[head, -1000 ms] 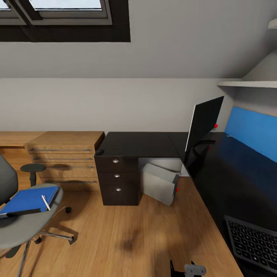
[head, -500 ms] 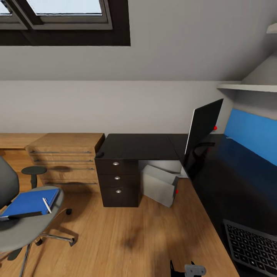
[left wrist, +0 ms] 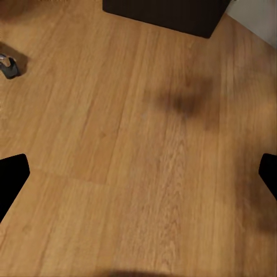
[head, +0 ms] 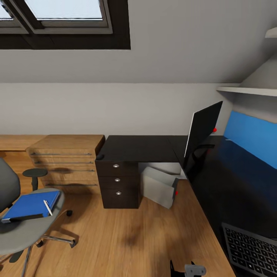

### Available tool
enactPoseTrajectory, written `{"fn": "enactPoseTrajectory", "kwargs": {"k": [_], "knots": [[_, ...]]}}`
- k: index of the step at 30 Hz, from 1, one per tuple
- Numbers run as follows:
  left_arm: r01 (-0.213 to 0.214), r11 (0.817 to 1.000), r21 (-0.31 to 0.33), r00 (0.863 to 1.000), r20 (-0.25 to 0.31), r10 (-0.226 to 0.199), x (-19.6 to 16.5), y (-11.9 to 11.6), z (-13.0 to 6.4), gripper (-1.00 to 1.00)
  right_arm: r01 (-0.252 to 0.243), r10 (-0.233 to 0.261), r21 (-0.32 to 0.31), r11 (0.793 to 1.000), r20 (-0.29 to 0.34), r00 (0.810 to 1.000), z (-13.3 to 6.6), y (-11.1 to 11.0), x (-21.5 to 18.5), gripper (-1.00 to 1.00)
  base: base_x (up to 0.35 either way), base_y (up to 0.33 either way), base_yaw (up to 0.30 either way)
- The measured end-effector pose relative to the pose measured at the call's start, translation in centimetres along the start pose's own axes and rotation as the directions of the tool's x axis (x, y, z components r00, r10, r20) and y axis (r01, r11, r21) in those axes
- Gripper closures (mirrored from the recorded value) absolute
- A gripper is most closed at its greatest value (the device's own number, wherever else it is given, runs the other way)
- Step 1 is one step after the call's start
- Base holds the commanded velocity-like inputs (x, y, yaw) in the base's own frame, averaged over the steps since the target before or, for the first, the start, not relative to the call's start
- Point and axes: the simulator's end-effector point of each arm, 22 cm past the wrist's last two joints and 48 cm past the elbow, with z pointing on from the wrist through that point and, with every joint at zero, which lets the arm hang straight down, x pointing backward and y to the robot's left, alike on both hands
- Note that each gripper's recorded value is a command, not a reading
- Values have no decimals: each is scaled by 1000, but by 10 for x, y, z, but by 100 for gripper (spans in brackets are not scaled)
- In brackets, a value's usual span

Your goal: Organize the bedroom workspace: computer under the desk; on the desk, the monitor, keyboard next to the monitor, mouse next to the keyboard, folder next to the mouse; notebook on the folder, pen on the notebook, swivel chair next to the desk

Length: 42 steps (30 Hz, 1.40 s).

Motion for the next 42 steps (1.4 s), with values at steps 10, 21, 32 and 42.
{"fn": "enactPoseTrajectory", "kwargs": {"k": [10,21,32,42], "knots": [[1,1000,-4,1000,0,-1,-13,-1,-11,-100,0,0,2,1000,-5,1000,-8,0,-14,-100,0,0,0],[2,1000,-5,1000,-5,-2,-24,-3,-22,-100,-17,17,-8,1000,-44,999,-17,16,-22,-100,0,0,0],[26,999,-21,996,-90,-28,-18,0,-35,-100,-19,19,1,1000,-43,999,-14,16,-49,-100,0,0,0],[43,999,-32,994,-99,-46,-26,0,-45,-100,1,1,24,1000,-84,996,15,8,-105,-100,0,0,0]]}}
